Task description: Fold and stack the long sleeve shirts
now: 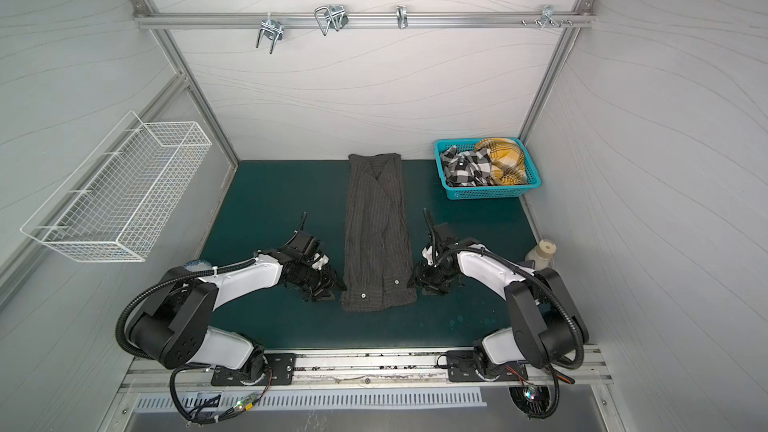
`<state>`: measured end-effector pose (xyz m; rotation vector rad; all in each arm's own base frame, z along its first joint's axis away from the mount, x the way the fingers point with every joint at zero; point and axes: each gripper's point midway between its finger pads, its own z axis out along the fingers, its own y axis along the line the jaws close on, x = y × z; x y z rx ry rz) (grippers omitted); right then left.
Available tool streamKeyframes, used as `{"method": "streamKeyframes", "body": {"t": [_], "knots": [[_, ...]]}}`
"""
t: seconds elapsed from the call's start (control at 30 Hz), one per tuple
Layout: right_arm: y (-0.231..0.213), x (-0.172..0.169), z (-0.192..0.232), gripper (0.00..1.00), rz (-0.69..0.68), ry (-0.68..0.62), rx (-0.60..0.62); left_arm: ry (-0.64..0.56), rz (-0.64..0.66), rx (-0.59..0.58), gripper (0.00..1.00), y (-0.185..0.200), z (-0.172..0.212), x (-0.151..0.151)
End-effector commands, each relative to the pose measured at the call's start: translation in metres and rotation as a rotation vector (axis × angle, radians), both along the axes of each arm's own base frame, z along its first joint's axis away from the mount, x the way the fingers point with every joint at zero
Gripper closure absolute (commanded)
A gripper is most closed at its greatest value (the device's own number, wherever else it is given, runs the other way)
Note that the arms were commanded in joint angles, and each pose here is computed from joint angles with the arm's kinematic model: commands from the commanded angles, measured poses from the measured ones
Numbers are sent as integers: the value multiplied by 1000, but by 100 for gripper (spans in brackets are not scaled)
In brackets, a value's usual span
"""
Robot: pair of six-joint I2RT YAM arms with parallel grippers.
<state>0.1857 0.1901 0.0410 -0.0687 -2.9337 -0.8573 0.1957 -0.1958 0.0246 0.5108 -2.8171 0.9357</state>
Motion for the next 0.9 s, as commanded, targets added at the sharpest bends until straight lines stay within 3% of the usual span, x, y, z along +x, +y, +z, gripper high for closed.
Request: {"method": "streamKeyframes", "body": {"t": [0.0, 0.17, 0.33, 0.43, 0.6, 0.73, 0.87], "knots": [[8, 2, -3, 48, -6, 7, 45, 22, 16, 5, 52, 1, -11, -1], [6, -3, -14, 56, -29, 42, 28, 41, 2, 1, 55, -3, -15, -3], [3, -6, -21, 61, -42, 62, 7, 82, -16, 17, 73, -4, -25, -14], [3, -6, -22, 67, -45, 68, 5, 90, -20, 16, 75, -5, -27, -15], [4, -7, -24, 74, -45, 77, 10, 90, -35, 8, 87, -9, -27, -14], [7, -9, -25, 85, -44, 96, 26, 85, -53, 2, 100, -13, -26, -13], [12, -11, -17, 100, -53, 96, 61, 65, -76, -14, 100, -19, -20, -11]]}}
